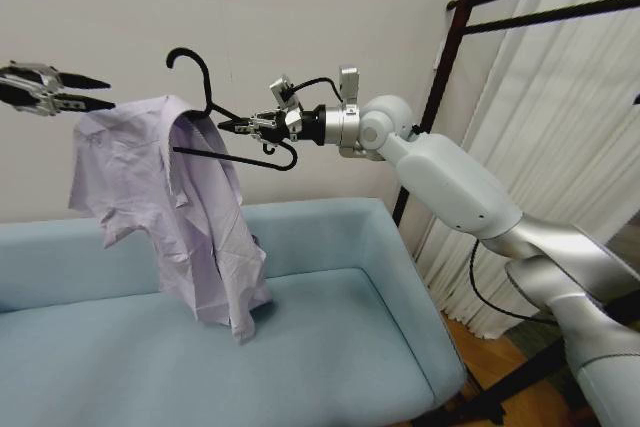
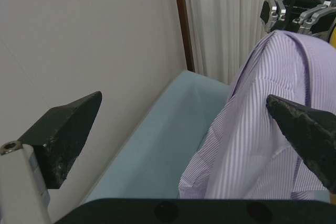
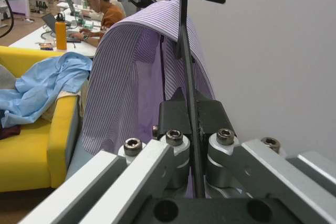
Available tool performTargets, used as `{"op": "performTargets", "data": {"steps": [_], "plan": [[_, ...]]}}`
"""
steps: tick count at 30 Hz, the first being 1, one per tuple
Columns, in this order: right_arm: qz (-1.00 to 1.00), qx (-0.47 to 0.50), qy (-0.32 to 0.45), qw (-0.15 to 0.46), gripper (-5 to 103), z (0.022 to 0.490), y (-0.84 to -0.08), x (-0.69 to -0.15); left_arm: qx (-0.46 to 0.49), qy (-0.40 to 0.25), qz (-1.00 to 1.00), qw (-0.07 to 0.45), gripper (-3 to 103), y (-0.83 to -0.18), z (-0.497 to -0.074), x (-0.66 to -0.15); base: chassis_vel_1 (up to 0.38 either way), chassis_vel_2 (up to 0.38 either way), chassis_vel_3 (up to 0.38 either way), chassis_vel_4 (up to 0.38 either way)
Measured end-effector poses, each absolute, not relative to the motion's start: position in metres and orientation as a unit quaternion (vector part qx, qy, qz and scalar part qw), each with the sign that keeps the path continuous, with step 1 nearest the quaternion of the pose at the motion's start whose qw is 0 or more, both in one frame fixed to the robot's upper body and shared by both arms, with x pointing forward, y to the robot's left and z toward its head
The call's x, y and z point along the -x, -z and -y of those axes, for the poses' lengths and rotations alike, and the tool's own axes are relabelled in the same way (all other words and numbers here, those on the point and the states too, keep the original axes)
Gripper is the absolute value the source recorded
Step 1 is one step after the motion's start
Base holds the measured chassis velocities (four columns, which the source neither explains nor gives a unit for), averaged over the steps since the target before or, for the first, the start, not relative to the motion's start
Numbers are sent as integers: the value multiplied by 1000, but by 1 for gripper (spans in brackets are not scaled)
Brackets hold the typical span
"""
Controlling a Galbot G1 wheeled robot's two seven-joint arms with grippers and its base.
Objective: Pick up the clothes from the sofa and hang them on the clothes hanger.
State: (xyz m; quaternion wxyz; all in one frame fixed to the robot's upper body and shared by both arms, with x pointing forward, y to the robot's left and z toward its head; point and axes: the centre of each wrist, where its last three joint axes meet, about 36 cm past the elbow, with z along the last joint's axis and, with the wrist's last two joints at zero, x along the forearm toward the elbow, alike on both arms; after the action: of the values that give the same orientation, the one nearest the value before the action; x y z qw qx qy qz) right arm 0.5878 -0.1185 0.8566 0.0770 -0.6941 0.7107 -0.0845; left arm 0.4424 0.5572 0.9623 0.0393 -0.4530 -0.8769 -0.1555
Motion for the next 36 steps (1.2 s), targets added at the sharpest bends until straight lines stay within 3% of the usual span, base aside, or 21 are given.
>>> {"op": "performTargets", "data": {"steps": [16, 19, 23, 25, 29, 32, 35, 36], "plan": [[-714, 690, 84, 77, 2, 115, -854, -582, 495, 146, 853, 75, 100, -946, -547, -460, 0, 0, 0, 0], [-715, 690, 84, 78, 2, 116, -855, -583, 499, 146, 850, 78, 96, -944, -549, -461, 0, 0, 0, 0], [-717, 687, 82, 80, 2, 116, -856, -586, 505, 145, 847, 81, 74, -941, -551, -463, 0, 0, 0, 0], [-717, 687, 81, 82, 2, 115, -856, -586, 506, 144, 847, 82, 74, -940, -551, -464, 0, 0, 0, 0], [-719, 685, 81, 85, 2, 113, -855, -589, 507, 142, 846, 83, 53, -937, -552, -465, 0, 0, 0, 0], [-719, 685, 81, 87, 2, 112, -855, -590, 508, 141, 845, 83, 47, -936, -552, -465, 0, 0, 0, 0], [-719, 685, 84, 88, 2, 110, -853, -590, 509, 140, 845, 83, 31, -936, -552, -465, 0, 0, 0, 0], [-719, 685, 84, 88, 2, 110, -853, -590, 509, 140, 845, 83, 31, -936, -552, -465, 0, 0, 0, 0]]}}
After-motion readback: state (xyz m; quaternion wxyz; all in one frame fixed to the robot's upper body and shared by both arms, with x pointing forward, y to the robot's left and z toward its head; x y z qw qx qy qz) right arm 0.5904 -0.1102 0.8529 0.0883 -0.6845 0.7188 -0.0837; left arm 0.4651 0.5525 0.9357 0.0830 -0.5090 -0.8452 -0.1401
